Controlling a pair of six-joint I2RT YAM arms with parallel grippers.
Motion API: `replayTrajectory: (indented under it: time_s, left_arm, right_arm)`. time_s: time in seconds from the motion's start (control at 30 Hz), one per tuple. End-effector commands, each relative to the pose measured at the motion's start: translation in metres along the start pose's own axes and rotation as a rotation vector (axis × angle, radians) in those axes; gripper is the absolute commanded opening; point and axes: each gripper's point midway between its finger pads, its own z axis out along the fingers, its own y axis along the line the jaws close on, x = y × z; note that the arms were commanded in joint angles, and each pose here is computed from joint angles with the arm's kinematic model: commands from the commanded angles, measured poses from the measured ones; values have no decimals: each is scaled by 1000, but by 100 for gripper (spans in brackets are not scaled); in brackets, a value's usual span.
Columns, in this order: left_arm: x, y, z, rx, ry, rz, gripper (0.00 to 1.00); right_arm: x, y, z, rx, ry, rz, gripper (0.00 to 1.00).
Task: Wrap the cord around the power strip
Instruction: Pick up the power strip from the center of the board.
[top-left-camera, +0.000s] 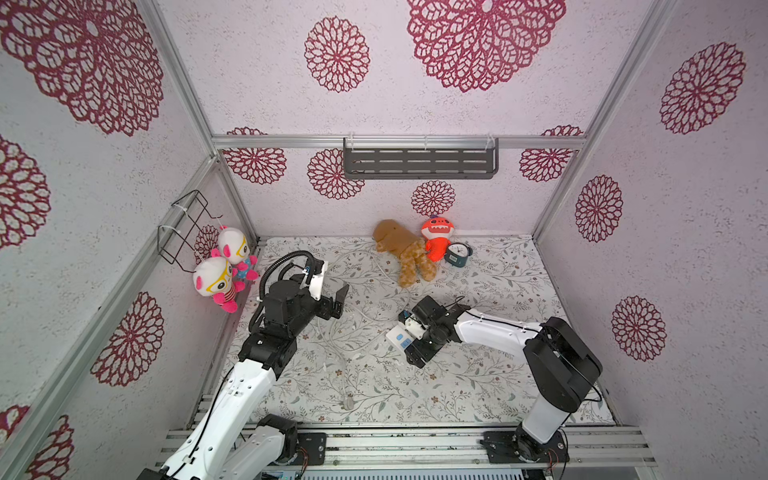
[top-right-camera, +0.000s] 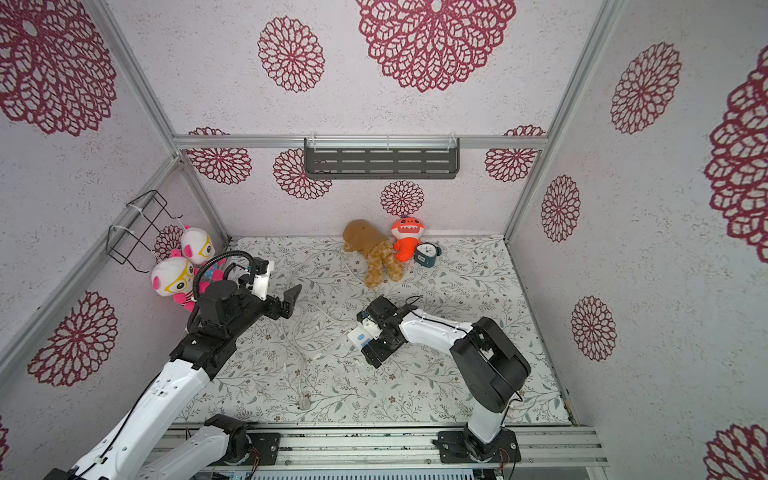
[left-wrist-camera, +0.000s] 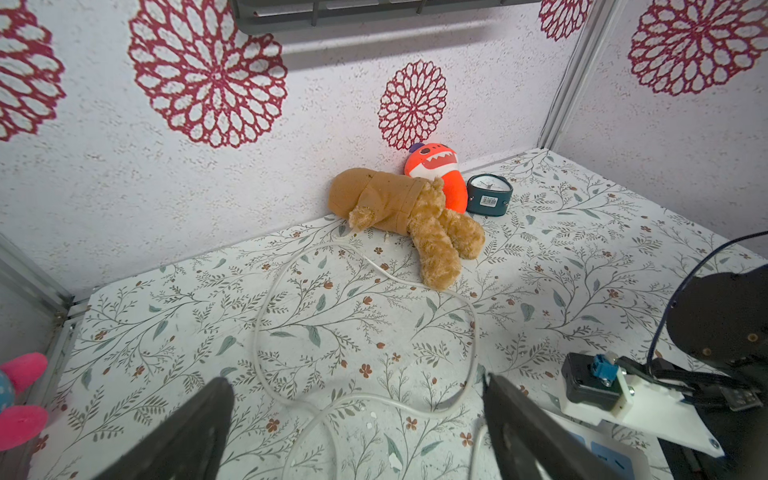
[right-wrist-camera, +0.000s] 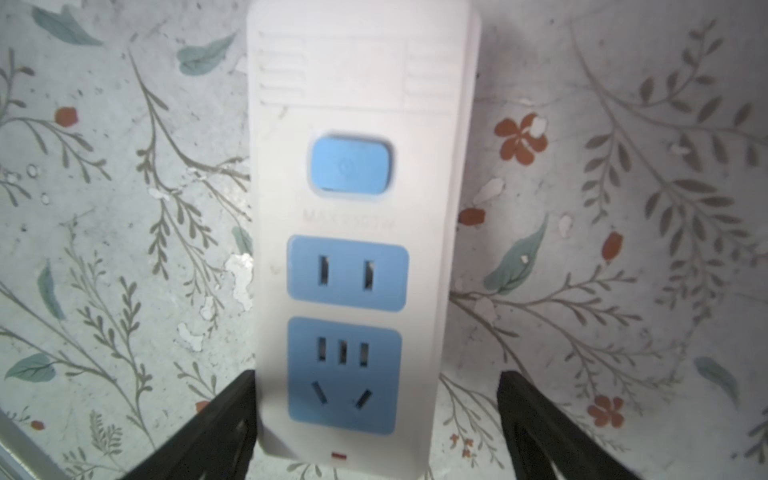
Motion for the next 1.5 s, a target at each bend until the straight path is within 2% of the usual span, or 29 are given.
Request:
replayTrajectory:
  time_s: [0.0, 0.33, 0.43, 0.57, 0.63, 0.83, 1.0, 1.17, 1.37, 1.47]
  left_arm:
    - [-2, -1, -6, -11, -8, 10, 97]
    - [0, 0, -4, -21, -9, 0, 97]
    - [-2, -2, 0, -14, -6, 3, 97]
    - [-7, 1, 2, -32, -10, 1, 97]
    - [-16, 6, -1, -62, -37, -6, 97]
    - [-46, 15, -7, -108, -108, -4, 97]
    - [-58, 24, 3, -115, -94, -1, 97]
    - [-74, 11, 7, 19, -143, -14, 97]
    - [-77, -53, 0, 343, -232, 114, 97]
    - [-64, -89, -1, 469, -223, 185, 99]
  right_arm:
    - [-3, 2, 5, -13, -18, -2, 91]
    - [16, 5, 21, 1, 40, -3, 85]
    - [16, 5, 22, -2, 31, -5, 80]
    - [15, 12, 11, -35, 14, -1, 67]
    - [9, 16, -5, -42, -29, 0, 56]
    - [-12, 10, -73, -28, -234, 13, 40]
    - [-27, -7, -142, -34, -390, 47, 39]
    - [-34, -21, -207, -3, -454, 44, 39]
    - [-44, -22, -279, 28, -545, 8, 40]
    - [-47, -22, -307, 47, -591, -8, 40]
